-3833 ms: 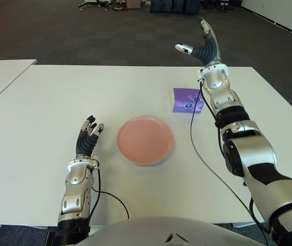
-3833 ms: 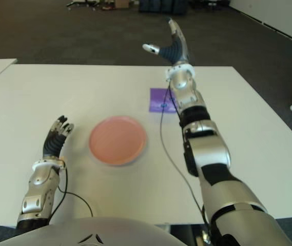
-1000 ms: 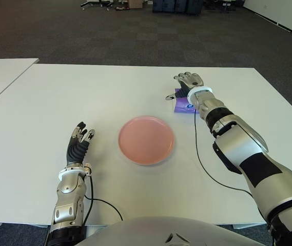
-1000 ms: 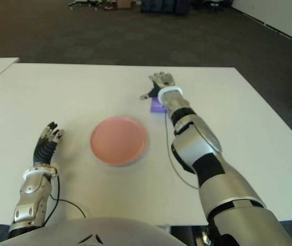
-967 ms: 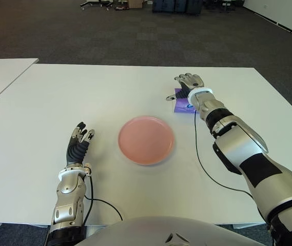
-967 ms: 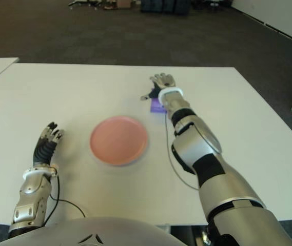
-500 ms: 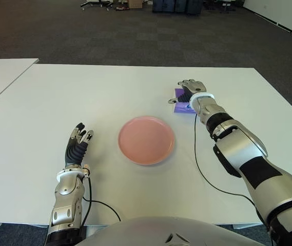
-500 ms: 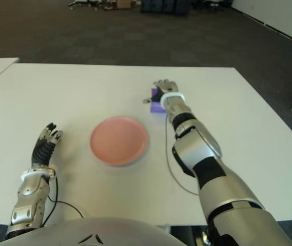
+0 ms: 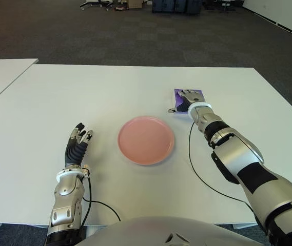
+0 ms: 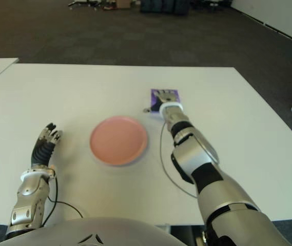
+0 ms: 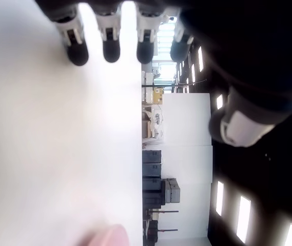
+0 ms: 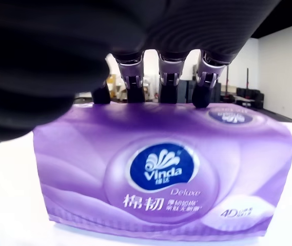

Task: Put the tissue paper into the plate.

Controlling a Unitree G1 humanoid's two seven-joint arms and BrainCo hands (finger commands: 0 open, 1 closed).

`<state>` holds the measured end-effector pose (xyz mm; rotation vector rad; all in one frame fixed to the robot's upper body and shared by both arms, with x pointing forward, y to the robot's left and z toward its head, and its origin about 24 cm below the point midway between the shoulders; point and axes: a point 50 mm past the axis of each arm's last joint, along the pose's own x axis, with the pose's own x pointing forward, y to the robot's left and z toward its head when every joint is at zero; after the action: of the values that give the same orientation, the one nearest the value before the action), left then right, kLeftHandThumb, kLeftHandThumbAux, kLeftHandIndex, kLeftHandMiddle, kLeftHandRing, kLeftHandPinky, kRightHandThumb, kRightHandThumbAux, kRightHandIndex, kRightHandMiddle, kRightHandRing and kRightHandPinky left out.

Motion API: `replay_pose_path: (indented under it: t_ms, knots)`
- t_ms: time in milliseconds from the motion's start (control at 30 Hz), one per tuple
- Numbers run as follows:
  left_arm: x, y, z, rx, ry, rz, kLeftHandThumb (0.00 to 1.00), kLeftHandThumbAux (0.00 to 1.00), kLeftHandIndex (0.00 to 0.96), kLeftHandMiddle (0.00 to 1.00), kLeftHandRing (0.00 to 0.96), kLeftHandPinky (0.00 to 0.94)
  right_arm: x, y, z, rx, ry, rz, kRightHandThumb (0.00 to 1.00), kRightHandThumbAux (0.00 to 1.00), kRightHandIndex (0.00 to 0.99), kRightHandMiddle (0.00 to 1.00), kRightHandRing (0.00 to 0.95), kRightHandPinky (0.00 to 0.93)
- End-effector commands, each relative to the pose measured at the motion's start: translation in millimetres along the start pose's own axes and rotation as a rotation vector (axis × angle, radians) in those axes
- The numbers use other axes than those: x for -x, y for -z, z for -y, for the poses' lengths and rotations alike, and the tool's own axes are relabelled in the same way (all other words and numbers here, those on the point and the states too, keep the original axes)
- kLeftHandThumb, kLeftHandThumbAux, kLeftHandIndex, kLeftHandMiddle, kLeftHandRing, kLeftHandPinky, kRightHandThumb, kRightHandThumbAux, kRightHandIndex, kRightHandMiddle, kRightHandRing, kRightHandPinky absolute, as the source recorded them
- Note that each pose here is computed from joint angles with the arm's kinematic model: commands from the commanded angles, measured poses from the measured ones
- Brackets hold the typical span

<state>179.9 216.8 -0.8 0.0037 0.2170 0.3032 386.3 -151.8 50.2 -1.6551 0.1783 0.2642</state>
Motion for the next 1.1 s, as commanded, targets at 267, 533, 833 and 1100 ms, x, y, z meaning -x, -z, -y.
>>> replay_pose_path:
  t_ms: [267, 533, 833, 1100]
  knots:
    - [3.8, 2, -2.3, 0.006, -0.002, -0.011, 0.035, 0.533, 0.0, 0.0, 0.0, 0.0, 7.2, -3, -31.6, -0.066, -0.111, -0.01, 0.283, 0.366, 0.0, 0.0, 0.0, 0.0]
    - [5.0, 2, -2.5, -0.003, -0.005, -0.006, 0.027, 0.536, 0.0, 0.0, 0.0, 0.0, 11.0, -9, -45.1, -0.069, -0.152, 0.008, 0.27, 0.373, 0.0, 0.0, 0.0, 0.0]
    - [7.4, 2, -0.6, -0.011, -0.013, -0.009, 0.021, 0.53, 0.0, 0.0, 0.0, 0.0, 14.8, -17, -56.0, 0.003, -0.187, 0.075, 0.29, 0.378, 0.0, 0.0, 0.0, 0.0]
    - [9.0, 2, 0.8, -0.012, -0.009, -0.006, 0.017, 0.525, 0.0, 0.0, 0.0, 0.0, 12.0, -21, -47.7, 0.028, -0.177, 0.103, 0.29, 0.394, 0.0, 0.0, 0.0, 0.0]
